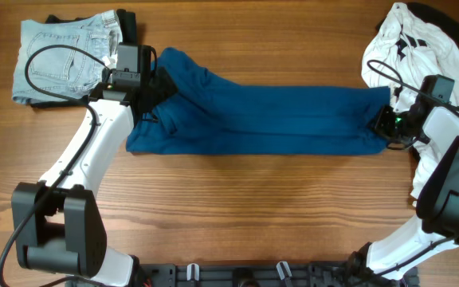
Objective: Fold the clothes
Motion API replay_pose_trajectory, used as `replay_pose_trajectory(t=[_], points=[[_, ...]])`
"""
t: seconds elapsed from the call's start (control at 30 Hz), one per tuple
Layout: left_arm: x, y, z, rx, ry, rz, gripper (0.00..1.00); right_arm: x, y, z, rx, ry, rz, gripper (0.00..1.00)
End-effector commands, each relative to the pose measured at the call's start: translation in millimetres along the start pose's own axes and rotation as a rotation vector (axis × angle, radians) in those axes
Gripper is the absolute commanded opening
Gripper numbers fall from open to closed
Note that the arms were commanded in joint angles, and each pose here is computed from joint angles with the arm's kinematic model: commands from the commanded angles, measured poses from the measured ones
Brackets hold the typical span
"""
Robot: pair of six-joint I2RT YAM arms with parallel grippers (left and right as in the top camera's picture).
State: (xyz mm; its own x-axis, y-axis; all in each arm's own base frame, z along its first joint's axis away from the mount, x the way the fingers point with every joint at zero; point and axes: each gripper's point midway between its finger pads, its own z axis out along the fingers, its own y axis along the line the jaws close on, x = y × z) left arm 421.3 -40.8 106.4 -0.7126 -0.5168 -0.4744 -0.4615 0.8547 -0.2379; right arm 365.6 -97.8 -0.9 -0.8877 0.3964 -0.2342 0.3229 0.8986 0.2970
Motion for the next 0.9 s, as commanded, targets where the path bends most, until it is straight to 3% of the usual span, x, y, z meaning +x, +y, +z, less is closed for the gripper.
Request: replay_pose_trajectory(t=[0.0,0.17,0.5,0.63,0.87], points=[[-9.0,0.1,-2.7,-0.005,-0.021,0.015,0.99,12.3,4.2,17.3,-0.078,0.045,0.102,0.04],[-7.2,1.5,-2.7,-0.01,-0.014,0.016,0.99,-31.8,-3.7,-24.9,-0.245,-0.055,0.13,0.04],[-2.8,5.0,-2.7,-0.024,0.004,0.02,1.0,-65.5,-38.3,-85.7,-0.188,-0.115,0.083,0.04],[-1.4,6.1,-2.7,-0.029,0.01,0.021,1.0,-64.4,-5.2,-94.4,-0.255,-0.073,0.009,0.05],[0.6,7.7,-2.8,-0.035,0.018,0.022,1.0,-36.5,80.7,-69.3,-0.288,0.074,-0.166,0.04]])
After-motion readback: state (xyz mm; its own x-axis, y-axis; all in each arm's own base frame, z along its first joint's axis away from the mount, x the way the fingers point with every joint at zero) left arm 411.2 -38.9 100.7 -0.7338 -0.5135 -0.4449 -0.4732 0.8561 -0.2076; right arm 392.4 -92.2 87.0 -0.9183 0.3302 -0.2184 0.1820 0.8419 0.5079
